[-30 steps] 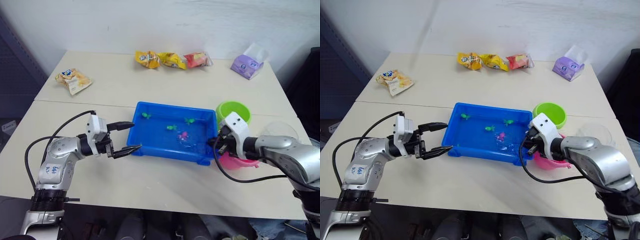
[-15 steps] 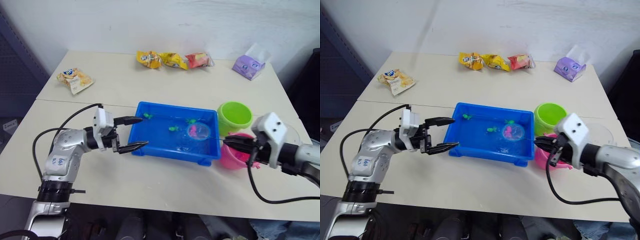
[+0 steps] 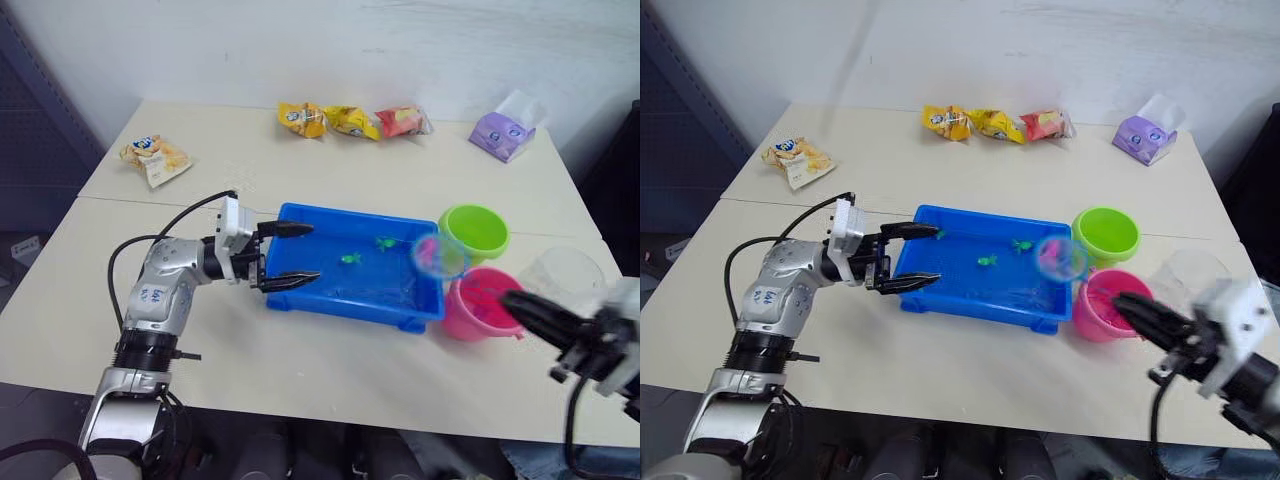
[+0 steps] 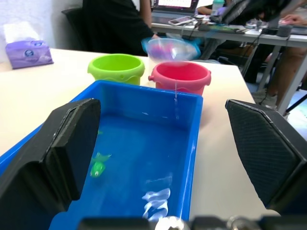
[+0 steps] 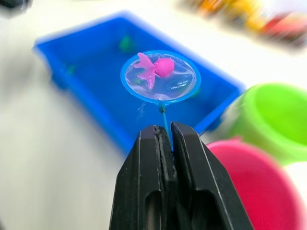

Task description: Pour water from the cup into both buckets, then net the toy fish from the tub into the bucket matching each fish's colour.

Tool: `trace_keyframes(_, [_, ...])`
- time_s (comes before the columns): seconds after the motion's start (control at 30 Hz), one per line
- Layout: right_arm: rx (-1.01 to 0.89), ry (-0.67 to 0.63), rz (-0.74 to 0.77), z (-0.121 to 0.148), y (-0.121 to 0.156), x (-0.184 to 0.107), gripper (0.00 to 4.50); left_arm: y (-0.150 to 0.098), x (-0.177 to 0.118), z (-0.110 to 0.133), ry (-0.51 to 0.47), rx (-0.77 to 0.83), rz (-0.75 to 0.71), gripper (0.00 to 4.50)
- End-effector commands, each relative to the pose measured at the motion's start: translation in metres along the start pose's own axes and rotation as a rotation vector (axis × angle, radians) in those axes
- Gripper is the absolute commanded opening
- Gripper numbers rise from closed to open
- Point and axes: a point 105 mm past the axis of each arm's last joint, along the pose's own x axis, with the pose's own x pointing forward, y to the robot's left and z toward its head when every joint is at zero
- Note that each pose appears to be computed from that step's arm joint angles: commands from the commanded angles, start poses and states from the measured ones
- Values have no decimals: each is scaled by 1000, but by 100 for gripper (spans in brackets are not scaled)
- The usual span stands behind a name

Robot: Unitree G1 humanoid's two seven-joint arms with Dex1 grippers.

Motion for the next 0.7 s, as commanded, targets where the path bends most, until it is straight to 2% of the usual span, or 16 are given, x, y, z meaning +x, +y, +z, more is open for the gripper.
trace_keyframes(0.03, [-90,22,-69,-1,-7,-22,0,1,8,7,-10,39,-45,449])
trace_keyframes(0.17, [-296,82,-134,-21,-20,-41,0,0,16,12,-24,49,-76,449])
trace_keyframes(0.3, [-524,86,-172,-37,-28,-46,0,-2,20,14,-30,50,-90,449])
trace_keyframes(0.4, [-798,165,-93,-54,-24,-39,0,-6,20,13,-30,47,-96,449])
trace_keyframes(0.5, [-1007,147,-136,-55,-32,-34,0,-8,21,13,-33,41,-95,449])
trace_keyframes(0.57, [-1206,198,-69,-61,-31,-34,0,-9,21,13,-35,36,-95,449])
trace_keyframes(0.63, [-1362,185,-87,-52,-37,-33,0,-11,21,13,-36,30,-97,449])
trace_keyframes(0.7, [-1423,154,-85,-50,-38,-32,0,-10,22,15,-43,27,-88,449])
